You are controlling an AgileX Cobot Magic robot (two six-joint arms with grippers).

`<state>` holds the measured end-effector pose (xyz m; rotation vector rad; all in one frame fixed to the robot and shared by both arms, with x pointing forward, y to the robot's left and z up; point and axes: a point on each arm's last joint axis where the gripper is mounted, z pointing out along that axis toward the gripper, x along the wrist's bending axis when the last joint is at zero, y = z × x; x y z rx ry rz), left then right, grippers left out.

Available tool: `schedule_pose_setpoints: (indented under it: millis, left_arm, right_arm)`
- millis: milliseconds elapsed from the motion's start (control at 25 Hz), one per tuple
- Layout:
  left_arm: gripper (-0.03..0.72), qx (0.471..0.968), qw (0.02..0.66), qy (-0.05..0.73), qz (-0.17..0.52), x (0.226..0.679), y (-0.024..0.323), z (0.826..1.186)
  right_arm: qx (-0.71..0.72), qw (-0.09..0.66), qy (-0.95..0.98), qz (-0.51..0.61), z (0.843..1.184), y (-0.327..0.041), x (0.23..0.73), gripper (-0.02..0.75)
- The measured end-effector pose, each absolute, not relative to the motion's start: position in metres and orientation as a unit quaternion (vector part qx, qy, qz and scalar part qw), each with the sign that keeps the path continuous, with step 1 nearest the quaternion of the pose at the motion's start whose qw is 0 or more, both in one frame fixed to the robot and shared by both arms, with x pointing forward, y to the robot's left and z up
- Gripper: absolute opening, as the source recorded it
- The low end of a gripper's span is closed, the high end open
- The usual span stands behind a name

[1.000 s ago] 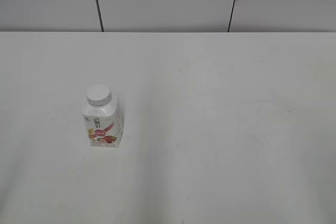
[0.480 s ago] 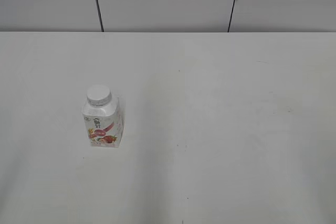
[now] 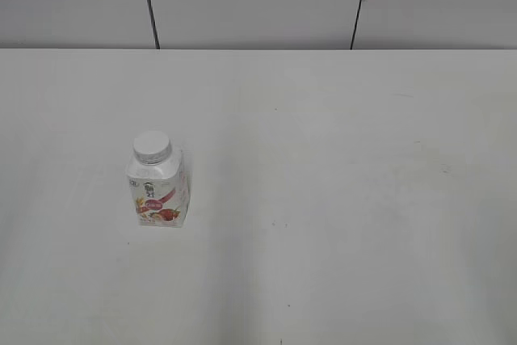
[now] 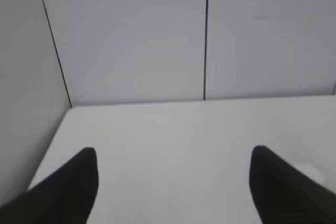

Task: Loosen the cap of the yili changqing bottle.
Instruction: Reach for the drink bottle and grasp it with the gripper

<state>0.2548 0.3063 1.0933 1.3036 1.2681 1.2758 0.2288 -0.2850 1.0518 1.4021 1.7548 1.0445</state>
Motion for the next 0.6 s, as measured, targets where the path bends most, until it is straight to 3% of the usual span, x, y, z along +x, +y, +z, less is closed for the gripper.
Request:
schedule_pose_setpoints:
  millis: [200,600]
  left_arm:
    - [0.543,0.521,0.443,0.476,0.553,0.282,0.307,1.089]
    - [0.456,0.560,0.423,0.489,0.519,0.336,0.305,1.076]
  right_arm:
    - [0.535,0.326,0.670,0.399,1.052,-0.285,0.229,0.586]
    - [0.535,0.326,0.670,0.399,1.052,-0.285,0.229,0.586]
